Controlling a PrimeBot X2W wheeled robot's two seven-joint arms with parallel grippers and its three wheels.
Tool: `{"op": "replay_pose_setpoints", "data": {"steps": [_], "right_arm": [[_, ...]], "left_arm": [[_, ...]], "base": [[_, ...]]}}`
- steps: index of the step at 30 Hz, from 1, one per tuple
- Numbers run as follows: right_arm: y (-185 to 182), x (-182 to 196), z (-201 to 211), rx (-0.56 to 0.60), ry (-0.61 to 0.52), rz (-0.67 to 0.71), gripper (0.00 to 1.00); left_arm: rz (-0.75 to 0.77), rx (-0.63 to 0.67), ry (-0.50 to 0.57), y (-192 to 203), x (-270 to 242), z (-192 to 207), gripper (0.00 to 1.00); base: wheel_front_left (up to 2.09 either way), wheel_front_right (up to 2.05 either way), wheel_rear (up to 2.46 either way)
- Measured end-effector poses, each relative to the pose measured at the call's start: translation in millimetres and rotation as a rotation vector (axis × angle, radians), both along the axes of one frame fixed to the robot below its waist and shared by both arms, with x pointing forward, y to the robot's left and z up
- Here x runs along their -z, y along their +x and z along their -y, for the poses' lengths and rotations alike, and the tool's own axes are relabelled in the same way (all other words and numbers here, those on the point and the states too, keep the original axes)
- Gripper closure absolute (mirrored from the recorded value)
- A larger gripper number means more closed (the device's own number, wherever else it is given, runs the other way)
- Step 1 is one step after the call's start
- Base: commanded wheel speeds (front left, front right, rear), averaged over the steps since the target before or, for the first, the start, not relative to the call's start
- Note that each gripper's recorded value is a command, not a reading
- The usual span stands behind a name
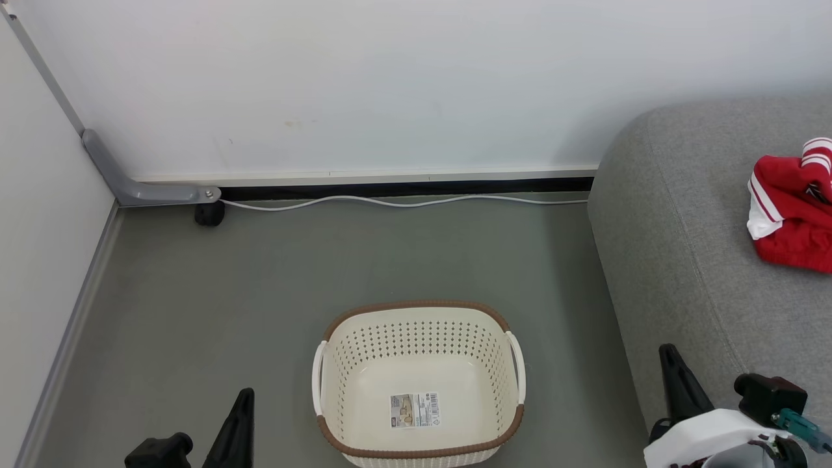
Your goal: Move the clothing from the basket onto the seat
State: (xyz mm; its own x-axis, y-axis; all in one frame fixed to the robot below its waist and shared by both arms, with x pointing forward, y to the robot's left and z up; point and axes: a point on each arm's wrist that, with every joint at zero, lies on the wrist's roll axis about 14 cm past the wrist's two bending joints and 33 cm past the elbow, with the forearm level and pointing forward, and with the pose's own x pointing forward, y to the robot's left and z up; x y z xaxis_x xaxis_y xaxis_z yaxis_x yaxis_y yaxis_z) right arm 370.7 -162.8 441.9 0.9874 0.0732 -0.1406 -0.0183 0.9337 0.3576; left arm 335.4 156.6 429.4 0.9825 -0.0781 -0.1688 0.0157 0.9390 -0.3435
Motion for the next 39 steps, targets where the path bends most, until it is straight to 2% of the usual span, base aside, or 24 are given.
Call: {"op": "replay_pose_setpoints", "data": {"steps": [39], "right_arm": [[6.7,-12.3,20.3,0.137,0.396,-0.02,1.0]], "left_arm": [[-0.04,-0.141,-0.388,9.3,-5.7,-18.5,1.0]], "base": [[0.0,0.0,0.0]]}}
